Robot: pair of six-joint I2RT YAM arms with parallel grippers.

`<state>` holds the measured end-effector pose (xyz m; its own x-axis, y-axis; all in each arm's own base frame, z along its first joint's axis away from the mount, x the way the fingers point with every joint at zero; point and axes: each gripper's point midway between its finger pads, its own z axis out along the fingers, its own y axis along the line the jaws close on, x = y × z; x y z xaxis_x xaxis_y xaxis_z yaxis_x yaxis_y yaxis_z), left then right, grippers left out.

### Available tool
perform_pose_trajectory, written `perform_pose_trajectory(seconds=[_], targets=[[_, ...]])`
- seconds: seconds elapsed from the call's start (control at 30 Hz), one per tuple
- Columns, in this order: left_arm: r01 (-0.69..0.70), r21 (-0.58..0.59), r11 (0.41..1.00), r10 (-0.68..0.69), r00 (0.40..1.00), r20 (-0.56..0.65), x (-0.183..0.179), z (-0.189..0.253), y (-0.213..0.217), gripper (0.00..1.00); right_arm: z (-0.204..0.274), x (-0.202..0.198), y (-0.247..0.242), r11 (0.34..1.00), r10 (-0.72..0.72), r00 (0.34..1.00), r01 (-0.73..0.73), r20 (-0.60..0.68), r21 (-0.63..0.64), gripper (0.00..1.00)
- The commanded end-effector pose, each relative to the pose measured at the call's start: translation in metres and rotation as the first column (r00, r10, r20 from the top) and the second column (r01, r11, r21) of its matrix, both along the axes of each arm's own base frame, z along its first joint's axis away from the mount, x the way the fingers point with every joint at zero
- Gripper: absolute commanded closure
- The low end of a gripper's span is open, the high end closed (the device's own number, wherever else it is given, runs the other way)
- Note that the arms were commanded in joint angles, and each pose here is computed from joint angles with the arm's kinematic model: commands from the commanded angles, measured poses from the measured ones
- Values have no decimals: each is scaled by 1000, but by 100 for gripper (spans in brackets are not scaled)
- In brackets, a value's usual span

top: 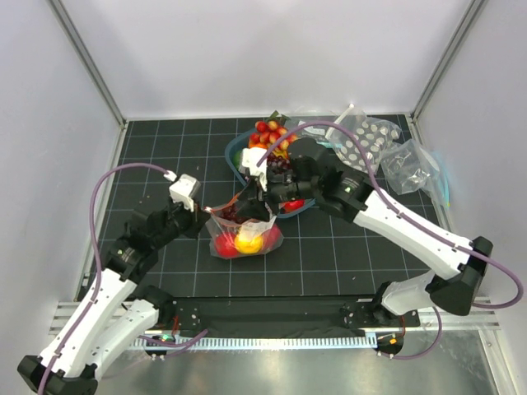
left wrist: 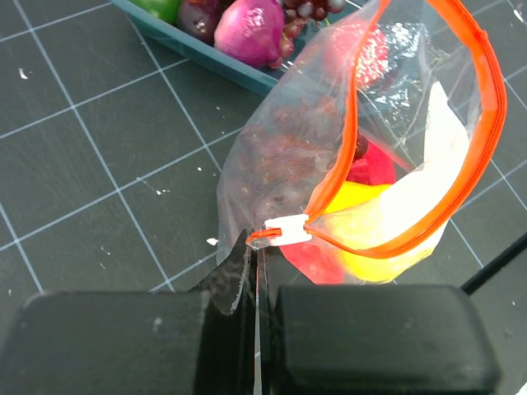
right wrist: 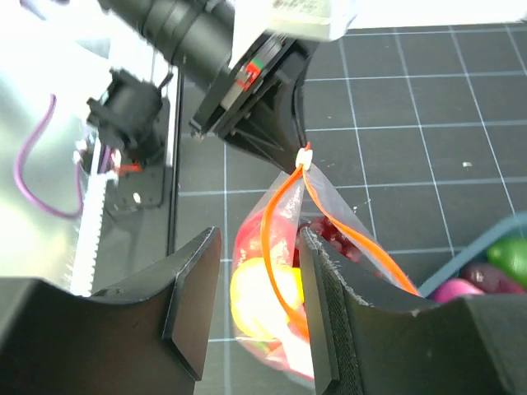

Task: Place the food in the zip-top bag and seal the zipper
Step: Zip the zipper food storage bag at the center of the board.

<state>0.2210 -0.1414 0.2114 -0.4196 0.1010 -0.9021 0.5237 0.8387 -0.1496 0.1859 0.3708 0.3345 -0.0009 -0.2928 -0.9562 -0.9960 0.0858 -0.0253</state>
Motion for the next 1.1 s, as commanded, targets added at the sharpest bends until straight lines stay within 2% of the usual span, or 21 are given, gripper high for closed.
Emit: perform_pose_trajectory(seconds=[0.0,0.1,0.17,0.2,0.3,0.6,0.67,0.77,1.07], targets=[[-50,-37,998,53,997,65,5,22,6,100,14,2,16,990,121,979,-131,165,49,50],[-75,-50,996,79,993,84,3,26,10,100,22,-3,24,982,163,976,-175,145,75,49],[-85,-60,995,90,992,94,2,29,12,100,11,-8,31,976,193,975,-203,112,81,51],[-82,-65,994,88,991,99,2,32,12,100,12,-12,37,973,197,971,-210,133,94,51],[-69,-70,995,75,993,92,0,31,10,100,-4,-8,43,986,136,979,-148,153,71,45],[-42,-69,997,47,996,82,-2,29,6,100,-16,11,66,995,-1,989,-15,149,104,46],[-38,-68,997,44,996,81,-2,29,5,99,-16,16,70,994,-24,989,9,145,107,49],[-31,-71,997,37,996,81,-3,29,4,100,-23,22,75,997,-35,991,25,132,79,52],[-16,-72,997,23,996,84,-5,30,3,100,-36,30,80,997,-58,990,51,130,55,52]])
